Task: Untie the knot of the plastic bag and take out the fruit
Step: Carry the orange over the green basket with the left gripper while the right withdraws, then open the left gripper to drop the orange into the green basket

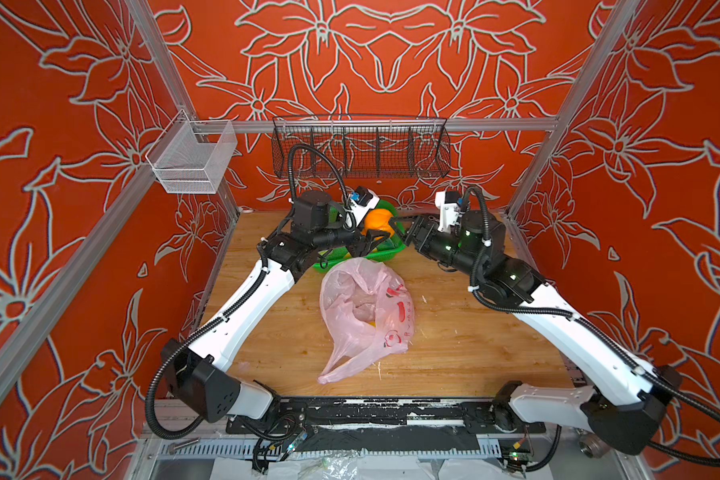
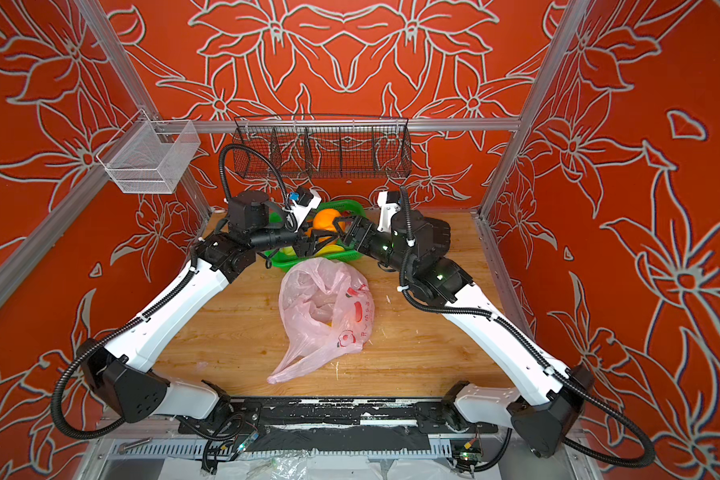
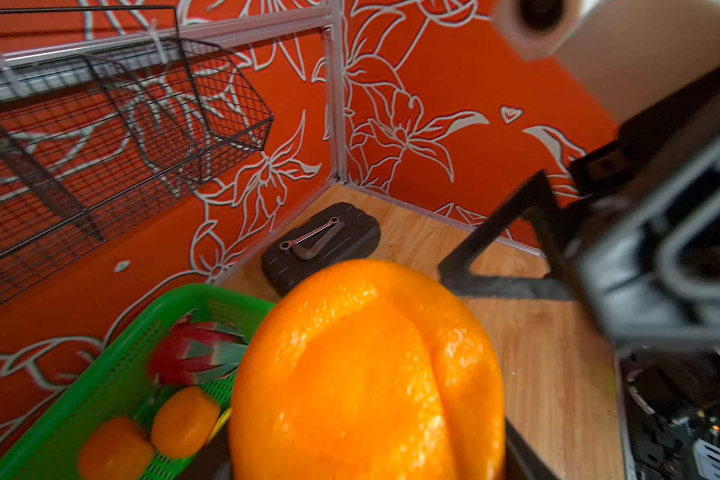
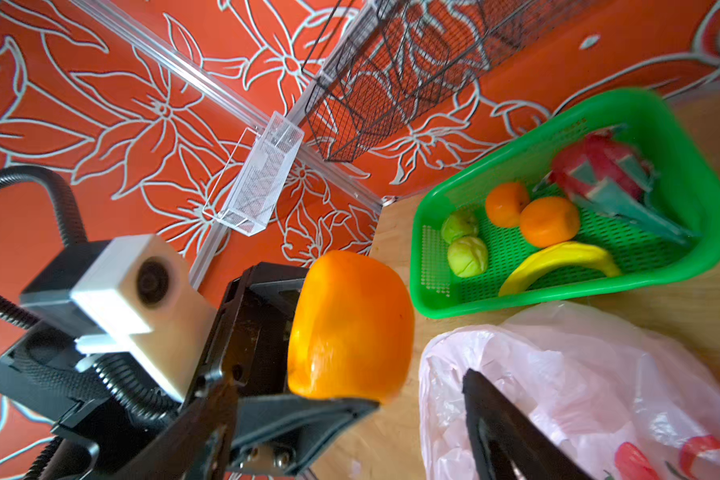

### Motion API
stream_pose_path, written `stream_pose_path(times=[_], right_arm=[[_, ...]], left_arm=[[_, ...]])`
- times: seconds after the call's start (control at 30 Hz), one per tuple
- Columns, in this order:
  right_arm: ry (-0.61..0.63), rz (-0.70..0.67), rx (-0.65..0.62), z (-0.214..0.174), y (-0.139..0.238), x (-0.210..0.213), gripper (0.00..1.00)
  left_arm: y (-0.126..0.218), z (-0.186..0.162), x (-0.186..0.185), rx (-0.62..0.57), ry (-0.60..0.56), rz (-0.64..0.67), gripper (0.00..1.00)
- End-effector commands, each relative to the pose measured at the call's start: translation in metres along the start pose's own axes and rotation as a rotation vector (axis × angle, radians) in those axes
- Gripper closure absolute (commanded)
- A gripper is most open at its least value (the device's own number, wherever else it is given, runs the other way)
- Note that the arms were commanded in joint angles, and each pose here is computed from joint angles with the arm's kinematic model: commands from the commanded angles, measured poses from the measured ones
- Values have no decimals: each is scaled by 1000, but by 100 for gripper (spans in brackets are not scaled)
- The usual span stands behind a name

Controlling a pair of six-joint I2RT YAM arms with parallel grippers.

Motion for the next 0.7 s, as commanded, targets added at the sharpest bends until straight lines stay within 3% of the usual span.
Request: stream_pose_path(times=[0.0,0.3,0.47,0.67], right_arm=[[-19,-82,-125,16,16,-16,11],[-58,-166,-114,13,16,-43,7],[-66,-203,-77,8,12,-53,4],[-121,-203,-58,0,6,-60,4]], left_arm=[[-1,-7,44,9,145,184,43],[11,-70,129,129,555,439,48],[6,-113,157,271,724,548,50],[-20,-153,171,452,928,554,50]])
Point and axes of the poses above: each gripper's point midway between its finger pads, its own y axis back along the fingers, its own x axis along the line the jaws close on, z = x × y, the point moved 3 cm from there along y, back along the fingers, and after that the axes turned 3 degrees about y, right-handed, at the moved point
